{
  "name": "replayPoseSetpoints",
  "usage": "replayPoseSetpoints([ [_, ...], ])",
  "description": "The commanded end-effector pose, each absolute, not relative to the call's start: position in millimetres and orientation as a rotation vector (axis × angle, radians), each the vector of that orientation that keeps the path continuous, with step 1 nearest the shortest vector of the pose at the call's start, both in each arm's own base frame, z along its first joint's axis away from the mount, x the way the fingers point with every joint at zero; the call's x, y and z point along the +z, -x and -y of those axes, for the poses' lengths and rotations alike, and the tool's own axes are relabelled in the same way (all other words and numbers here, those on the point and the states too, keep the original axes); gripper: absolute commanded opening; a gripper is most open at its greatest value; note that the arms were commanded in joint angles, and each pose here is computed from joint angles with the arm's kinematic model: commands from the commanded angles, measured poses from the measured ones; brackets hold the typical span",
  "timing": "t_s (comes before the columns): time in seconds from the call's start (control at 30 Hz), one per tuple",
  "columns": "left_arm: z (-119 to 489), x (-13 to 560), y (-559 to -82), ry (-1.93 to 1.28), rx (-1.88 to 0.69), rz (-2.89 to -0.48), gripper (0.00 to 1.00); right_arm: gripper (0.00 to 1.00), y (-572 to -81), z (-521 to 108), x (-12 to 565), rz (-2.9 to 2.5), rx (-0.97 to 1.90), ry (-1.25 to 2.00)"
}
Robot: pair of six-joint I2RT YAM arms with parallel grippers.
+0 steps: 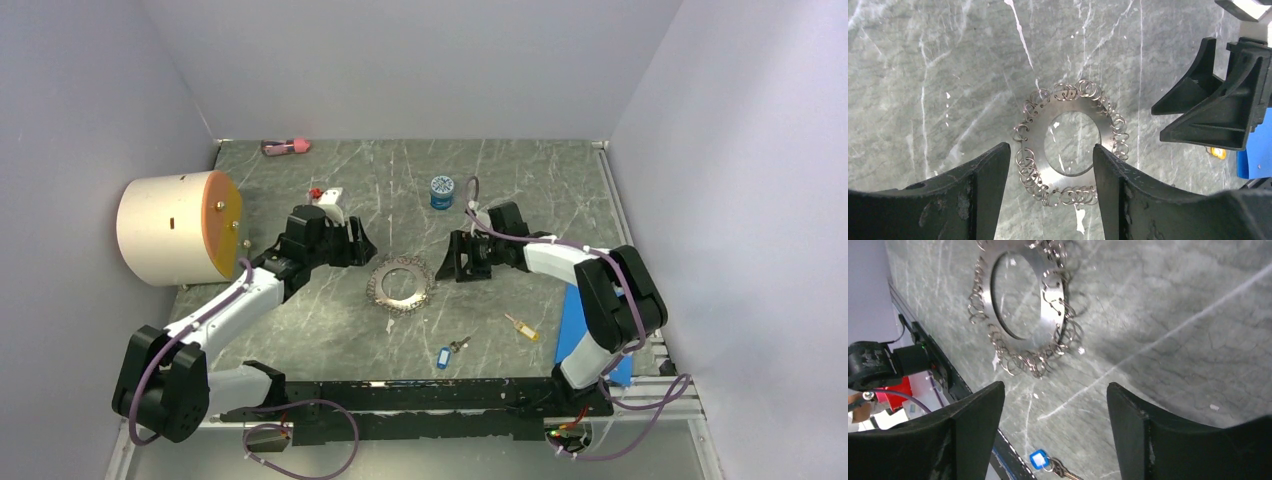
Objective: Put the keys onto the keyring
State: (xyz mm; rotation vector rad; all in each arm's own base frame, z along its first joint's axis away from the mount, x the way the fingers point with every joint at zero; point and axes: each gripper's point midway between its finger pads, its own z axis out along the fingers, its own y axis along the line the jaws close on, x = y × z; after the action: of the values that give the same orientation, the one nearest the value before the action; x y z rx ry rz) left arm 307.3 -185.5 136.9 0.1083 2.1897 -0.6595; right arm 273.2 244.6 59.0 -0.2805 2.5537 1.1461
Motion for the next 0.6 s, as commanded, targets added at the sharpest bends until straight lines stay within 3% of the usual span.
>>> replayPoseSetpoints([
  [0.0, 195, 140, -306, -0.142, -0.72, -2.173, 0.66, 0.73, -264, -245, 57, -2.542, 1.177, 0.303],
  [0.13, 200, 131, -302, -0.124, -0.768, -2.198, 0.64, 0.6, -260, -250, 53, -2.532, 1.244, 0.265],
  [0.57, 222, 116, -292, -0.231, -0.921, -2.211, 0.62, 0.46, -288, -260, 36, -2.546, 1.368, 0.051],
])
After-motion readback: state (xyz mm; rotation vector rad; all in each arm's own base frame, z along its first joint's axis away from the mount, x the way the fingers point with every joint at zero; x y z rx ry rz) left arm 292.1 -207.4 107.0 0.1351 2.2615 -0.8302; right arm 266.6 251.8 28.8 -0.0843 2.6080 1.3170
